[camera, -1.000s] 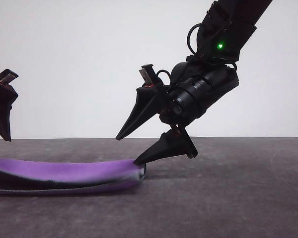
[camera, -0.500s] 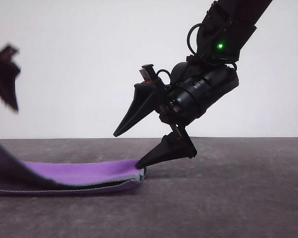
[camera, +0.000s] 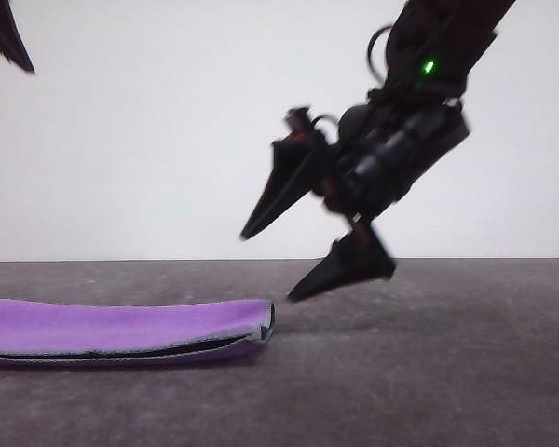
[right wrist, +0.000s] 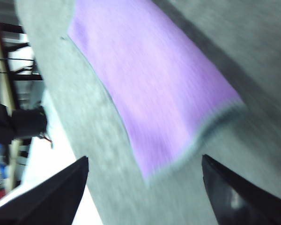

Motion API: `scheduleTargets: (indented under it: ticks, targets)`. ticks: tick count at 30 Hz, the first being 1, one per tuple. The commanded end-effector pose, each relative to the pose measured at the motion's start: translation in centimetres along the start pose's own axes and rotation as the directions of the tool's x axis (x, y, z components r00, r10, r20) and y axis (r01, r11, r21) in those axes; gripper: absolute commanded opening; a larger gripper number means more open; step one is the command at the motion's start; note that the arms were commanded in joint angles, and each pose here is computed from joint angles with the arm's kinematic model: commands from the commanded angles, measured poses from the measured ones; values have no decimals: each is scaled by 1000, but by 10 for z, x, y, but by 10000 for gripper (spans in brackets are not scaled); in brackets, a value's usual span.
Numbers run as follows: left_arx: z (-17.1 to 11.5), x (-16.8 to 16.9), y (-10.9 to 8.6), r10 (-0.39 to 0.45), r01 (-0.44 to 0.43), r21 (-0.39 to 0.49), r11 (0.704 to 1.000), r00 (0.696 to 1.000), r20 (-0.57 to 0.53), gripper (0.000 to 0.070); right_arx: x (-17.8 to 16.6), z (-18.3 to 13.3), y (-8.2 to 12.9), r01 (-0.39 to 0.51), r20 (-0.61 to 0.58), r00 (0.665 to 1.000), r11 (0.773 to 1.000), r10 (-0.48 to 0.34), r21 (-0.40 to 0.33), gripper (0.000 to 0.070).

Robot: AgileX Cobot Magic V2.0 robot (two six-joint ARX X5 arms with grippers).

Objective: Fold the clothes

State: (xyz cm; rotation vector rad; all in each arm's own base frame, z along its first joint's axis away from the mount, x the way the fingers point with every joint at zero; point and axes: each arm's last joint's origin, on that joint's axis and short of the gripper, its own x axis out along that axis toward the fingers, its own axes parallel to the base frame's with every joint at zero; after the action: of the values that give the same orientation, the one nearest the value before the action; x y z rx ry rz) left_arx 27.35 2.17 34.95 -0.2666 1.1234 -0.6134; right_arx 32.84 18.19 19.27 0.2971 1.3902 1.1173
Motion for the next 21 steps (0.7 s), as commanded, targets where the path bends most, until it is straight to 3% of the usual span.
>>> scheduleTargets:
  ticks: [1,5,11,14,17,21]
  targets:
    - [5,-6,1,34,-35,12,999,999,40,447,-12,2,17,34,23,999,995,-32,-92,484]
    - [1,-15,6,58,-57,-26,998,996,66,447,-32,-10,43,171,30,985,978,-169,-117,484]
    - [-9,-11,25,72,-66,-99,993,996,59,447,-51,-33,65,347,52,938,928,-343,-135,484]
    - [-12,-7,34,81,-72,-128,989,994,66,446,-50,-45,60,359,59,933,925,-354,-122,484]
    - [-16,-2,41,84,-74,-140,987,994,66,447,-36,-57,41,351,89,935,934,-344,-74,484]
    - [-16,-2,47,101,-86,-149,985,991,94,446,-6,-67,17,171,186,968,985,-168,0,484]
